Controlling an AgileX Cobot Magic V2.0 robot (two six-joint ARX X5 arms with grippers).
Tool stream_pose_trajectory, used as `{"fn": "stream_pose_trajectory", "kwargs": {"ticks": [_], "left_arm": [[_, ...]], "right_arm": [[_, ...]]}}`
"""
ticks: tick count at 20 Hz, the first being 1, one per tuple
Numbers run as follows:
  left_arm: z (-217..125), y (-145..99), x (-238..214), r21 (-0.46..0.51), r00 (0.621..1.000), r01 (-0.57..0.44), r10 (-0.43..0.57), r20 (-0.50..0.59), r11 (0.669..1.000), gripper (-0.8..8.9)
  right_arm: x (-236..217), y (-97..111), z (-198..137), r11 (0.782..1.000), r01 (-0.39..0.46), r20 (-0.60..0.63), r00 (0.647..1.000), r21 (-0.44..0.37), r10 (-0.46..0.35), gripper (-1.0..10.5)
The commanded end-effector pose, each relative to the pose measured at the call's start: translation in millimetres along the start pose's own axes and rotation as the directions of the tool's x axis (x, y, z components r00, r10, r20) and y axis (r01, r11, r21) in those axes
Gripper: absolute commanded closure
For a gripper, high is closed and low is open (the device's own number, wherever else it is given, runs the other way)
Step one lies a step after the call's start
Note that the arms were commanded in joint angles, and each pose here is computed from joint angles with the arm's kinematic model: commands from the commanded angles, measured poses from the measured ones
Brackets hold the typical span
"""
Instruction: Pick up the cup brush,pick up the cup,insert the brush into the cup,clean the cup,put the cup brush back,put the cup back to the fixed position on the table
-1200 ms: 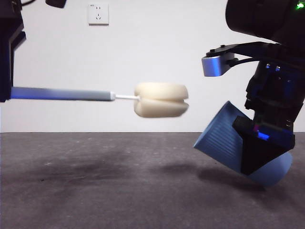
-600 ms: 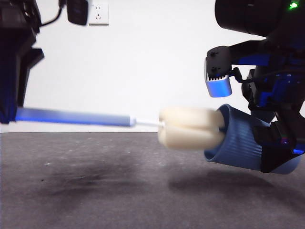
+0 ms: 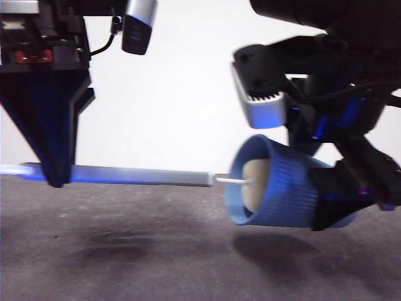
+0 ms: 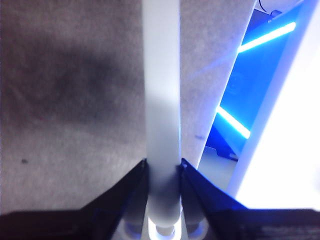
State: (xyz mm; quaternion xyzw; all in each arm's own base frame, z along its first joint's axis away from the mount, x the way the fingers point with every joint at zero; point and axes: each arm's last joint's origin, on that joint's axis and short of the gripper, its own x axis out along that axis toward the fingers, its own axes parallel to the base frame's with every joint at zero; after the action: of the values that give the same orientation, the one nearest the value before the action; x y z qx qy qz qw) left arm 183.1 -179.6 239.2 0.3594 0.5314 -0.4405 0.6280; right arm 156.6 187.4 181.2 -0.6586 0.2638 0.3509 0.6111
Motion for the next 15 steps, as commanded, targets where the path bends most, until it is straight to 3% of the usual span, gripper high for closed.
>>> {"fn": "stream_pose_trajectory", "kwargs": {"ticks": [1, 6, 15], "left_arm": [[5.9, -3.6, 3.6, -0.016, 0.999, 0.031, -0.031, 0.043, 0.999, 8.22], [10.3, -12.5, 4.4, -0.014, 0.998, 0.041, -0.04, 0.049, 0.999, 8.22], [-5.2, -10.8, 3.1, -0.065, 0.993, -0.02, 0.012, -0.121, 0.998, 8.22]], "right_arm": [[-2.7, 5.7, 12.4, 0.999, 0.014, 0.03, 0.999, -0.05, -0.012, 9.6], [-3.1, 11.7, 19.7, 0.997, 0.019, 0.027, 0.999, -0.07, -0.017, 9.6], [1.1, 10.0, 5.5, 0.999, 0.017, -0.11, 0.994, -0.031, -0.021, 9.6]]}}
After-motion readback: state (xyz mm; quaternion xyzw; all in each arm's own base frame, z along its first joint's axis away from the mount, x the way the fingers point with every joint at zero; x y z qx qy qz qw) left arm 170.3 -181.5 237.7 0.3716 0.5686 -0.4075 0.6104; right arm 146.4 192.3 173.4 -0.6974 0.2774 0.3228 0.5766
